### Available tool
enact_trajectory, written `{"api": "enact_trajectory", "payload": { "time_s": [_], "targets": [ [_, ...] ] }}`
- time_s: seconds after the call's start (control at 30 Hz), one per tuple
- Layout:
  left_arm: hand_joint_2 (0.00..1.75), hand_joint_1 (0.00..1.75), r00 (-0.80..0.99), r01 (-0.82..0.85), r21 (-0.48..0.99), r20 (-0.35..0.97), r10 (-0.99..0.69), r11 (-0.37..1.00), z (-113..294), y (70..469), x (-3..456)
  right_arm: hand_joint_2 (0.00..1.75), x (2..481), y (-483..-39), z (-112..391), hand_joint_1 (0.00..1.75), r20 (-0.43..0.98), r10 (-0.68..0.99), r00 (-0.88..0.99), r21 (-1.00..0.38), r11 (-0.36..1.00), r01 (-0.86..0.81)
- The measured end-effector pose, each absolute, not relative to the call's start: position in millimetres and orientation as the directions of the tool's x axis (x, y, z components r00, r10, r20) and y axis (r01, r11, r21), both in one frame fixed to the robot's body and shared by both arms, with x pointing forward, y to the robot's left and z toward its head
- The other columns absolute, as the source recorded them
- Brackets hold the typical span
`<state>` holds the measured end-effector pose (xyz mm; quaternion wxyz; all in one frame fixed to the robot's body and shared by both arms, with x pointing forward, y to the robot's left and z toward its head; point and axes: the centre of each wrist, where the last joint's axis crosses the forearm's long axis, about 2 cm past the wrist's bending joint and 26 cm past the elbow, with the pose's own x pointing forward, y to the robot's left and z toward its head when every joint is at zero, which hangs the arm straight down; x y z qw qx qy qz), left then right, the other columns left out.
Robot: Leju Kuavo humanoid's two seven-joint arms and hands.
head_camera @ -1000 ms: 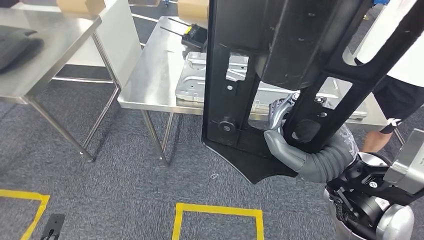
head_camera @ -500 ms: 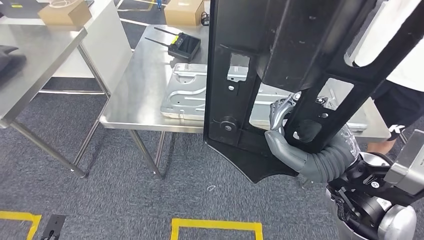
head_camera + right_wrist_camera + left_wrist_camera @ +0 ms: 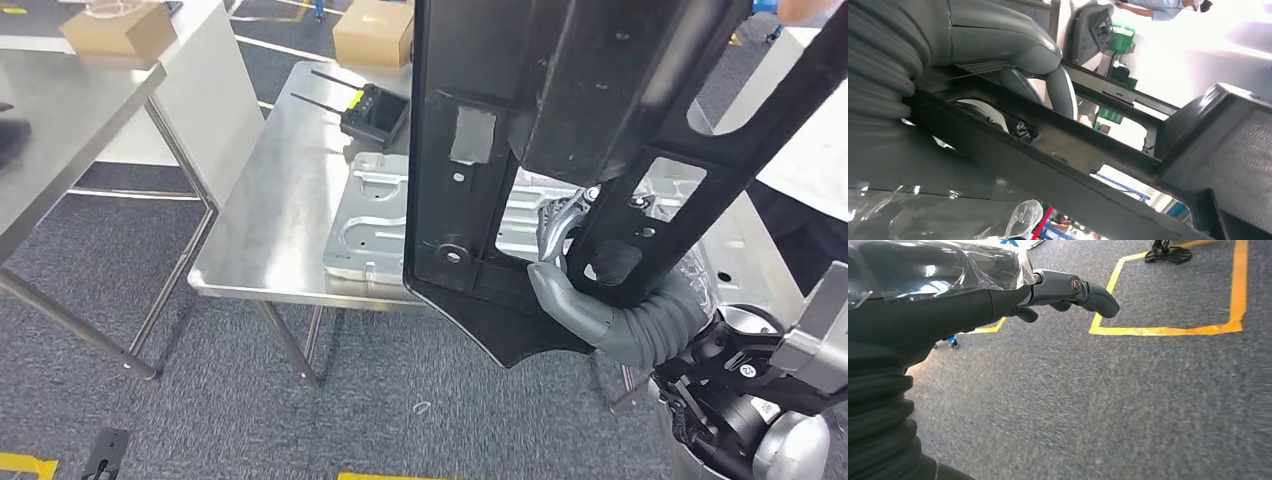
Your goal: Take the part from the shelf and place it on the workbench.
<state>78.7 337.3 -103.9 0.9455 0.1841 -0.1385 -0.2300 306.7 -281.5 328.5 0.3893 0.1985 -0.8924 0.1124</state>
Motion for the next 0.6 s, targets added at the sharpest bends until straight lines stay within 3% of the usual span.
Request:
{"api": "enact_trajectory", "payload": {
  "time_s": [0.6],
  "targets": [
    [1.75,0.00,0.871,0.375,0.404,0.155,-0.466,0.834,-104.8,337.5,73.7,1.75,305.1,-286.0,321.6,1.75,0.767,-0.202,-0.609,-0.087,0.908,-0.410]
  ]
}}
